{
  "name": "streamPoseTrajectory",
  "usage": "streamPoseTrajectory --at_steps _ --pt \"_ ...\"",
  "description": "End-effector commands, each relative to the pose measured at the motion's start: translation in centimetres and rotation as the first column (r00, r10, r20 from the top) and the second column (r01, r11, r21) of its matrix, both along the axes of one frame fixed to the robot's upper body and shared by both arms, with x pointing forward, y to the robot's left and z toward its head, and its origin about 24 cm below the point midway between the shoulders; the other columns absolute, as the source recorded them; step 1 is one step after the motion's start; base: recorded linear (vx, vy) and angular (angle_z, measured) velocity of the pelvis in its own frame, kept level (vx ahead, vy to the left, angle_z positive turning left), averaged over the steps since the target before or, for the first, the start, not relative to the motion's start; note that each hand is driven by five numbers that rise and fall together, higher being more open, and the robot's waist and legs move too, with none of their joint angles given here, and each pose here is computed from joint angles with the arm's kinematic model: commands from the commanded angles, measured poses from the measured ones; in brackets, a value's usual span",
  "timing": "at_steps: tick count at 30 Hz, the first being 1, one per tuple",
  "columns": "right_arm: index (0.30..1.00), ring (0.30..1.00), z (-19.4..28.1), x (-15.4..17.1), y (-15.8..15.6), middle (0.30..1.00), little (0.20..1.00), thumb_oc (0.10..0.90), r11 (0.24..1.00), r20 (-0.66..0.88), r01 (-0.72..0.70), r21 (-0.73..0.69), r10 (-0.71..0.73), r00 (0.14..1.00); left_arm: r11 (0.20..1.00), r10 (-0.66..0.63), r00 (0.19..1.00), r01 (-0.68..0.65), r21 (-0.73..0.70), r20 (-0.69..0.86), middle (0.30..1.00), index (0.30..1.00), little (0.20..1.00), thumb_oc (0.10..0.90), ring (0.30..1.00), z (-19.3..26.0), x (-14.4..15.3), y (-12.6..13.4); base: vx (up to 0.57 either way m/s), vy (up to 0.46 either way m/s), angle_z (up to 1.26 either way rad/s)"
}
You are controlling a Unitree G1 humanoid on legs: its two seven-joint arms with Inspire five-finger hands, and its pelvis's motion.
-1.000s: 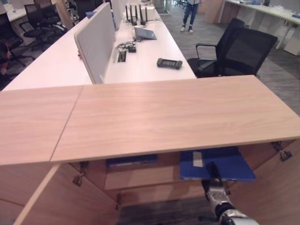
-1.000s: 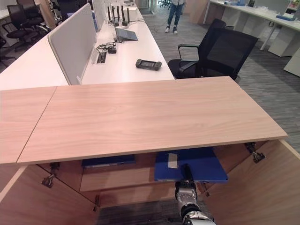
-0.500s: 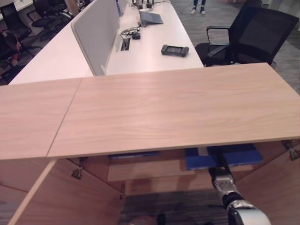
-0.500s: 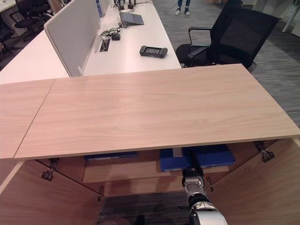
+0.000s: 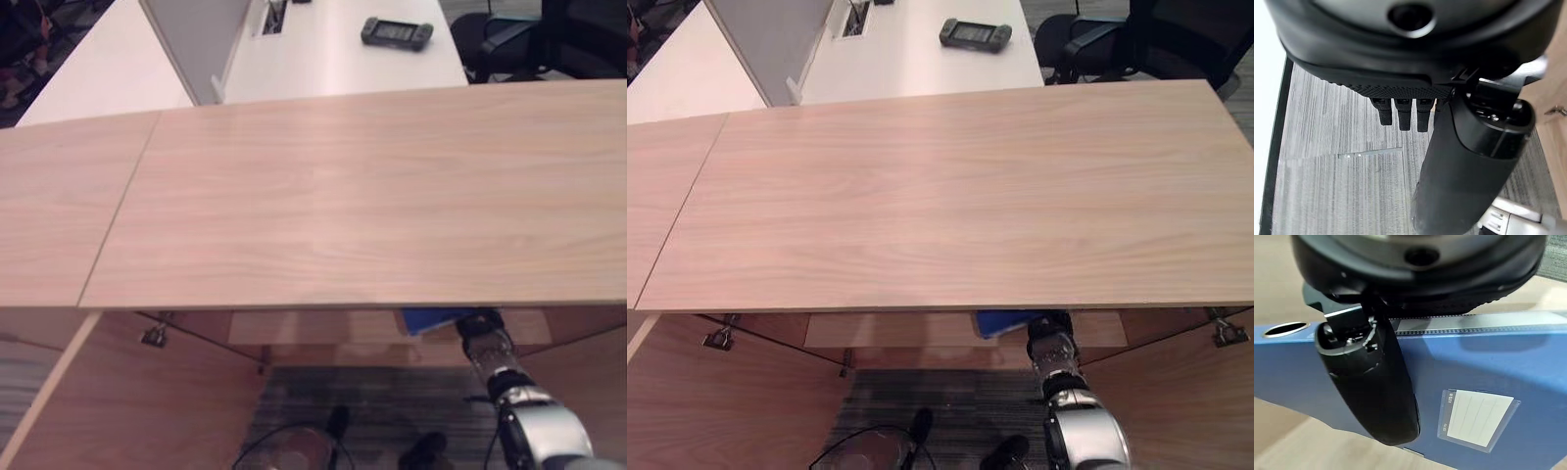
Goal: Put the empty folder in the office cabinet
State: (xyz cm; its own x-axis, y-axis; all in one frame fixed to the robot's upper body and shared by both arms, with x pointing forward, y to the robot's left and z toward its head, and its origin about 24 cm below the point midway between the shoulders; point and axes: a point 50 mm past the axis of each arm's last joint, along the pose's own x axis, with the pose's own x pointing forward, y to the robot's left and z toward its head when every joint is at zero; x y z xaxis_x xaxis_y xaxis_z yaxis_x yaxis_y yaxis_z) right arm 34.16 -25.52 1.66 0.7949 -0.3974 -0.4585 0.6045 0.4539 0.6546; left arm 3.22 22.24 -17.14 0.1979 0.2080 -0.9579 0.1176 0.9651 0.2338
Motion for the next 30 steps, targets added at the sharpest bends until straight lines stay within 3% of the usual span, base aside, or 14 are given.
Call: streamPoseTrajectory --at_steps 1,10,19,26,27,28,30 --pt "0.300 0.300 7.9 3.2 -1.4 0.300 0.300 0.400 0.992 0.284 0.026 -0.122 0.009 0.959 0.995 0.025 0.997 -0.018 0.101 -0.071 0.900 0.900 0.900 0.800 0.900 0.7 -2.6 3.4 -0.03 -0.040 0.10" --pt "0.300 0.300 8.0 3.1 -3.4 0.300 0.300 0.400 0.991 0.214 0.074 -0.111 -0.048 0.976 0.996 -0.050 0.998 0.052 0.068 -0.022 0.900 0.900 0.900 0.800 0.900 0.7 -0.6 2.8 -0.02 -0.045 0.05" --pt "0.300 0.300 12.3 3.9 -4.1 0.300 0.300 0.400 0.980 0.407 0.196 0.044 -0.197 0.892 0.993 -0.115 0.988 0.114 0.016 0.107 0.900 0.900 0.900 0.800 0.900 1.1 2.5 1.0 -0.05 0.005 0.10" --pt "0.300 0.300 13.1 4.0 -3.6 0.300 0.300 0.400 0.979 0.453 0.196 0.060 -0.202 0.869 0.990 -0.140 0.987 0.140 0.006 0.080 0.900 0.900 0.900 0.800 0.900 1.0 2.0 0.7 -0.01 -0.013 0.14" --pt "0.681 0.681 13.0 4.0 -3.5 0.681 0.681 0.654 0.979 0.449 0.193 0.059 -0.199 0.871 0.990 -0.139 0.987 0.139 0.008 0.078 0.900 0.900 0.900 0.800 0.900 1.0 1.9 0.8 0.00 -0.014 0.07" --pt "0.900 0.900 13.0 4.0 -3.5 0.900 0.900 0.800 0.979 0.449 0.193 0.059 -0.198 0.871 0.990 -0.139 0.987 0.139 0.008 0.078 0.900 0.900 0.900 0.800 0.900 1.0 1.9 0.8 0.01 -0.007 0.05" --pt "0.900 0.900 12.2 4.1 -3.1 0.900 0.900 0.800 0.984 0.427 0.170 0.050 -0.175 0.887 0.990 -0.141 0.987 0.140 0.011 0.074 0.900 0.900 0.900 0.800 0.900 1.0 1.9 1.0 0.01 -0.017 0.06"
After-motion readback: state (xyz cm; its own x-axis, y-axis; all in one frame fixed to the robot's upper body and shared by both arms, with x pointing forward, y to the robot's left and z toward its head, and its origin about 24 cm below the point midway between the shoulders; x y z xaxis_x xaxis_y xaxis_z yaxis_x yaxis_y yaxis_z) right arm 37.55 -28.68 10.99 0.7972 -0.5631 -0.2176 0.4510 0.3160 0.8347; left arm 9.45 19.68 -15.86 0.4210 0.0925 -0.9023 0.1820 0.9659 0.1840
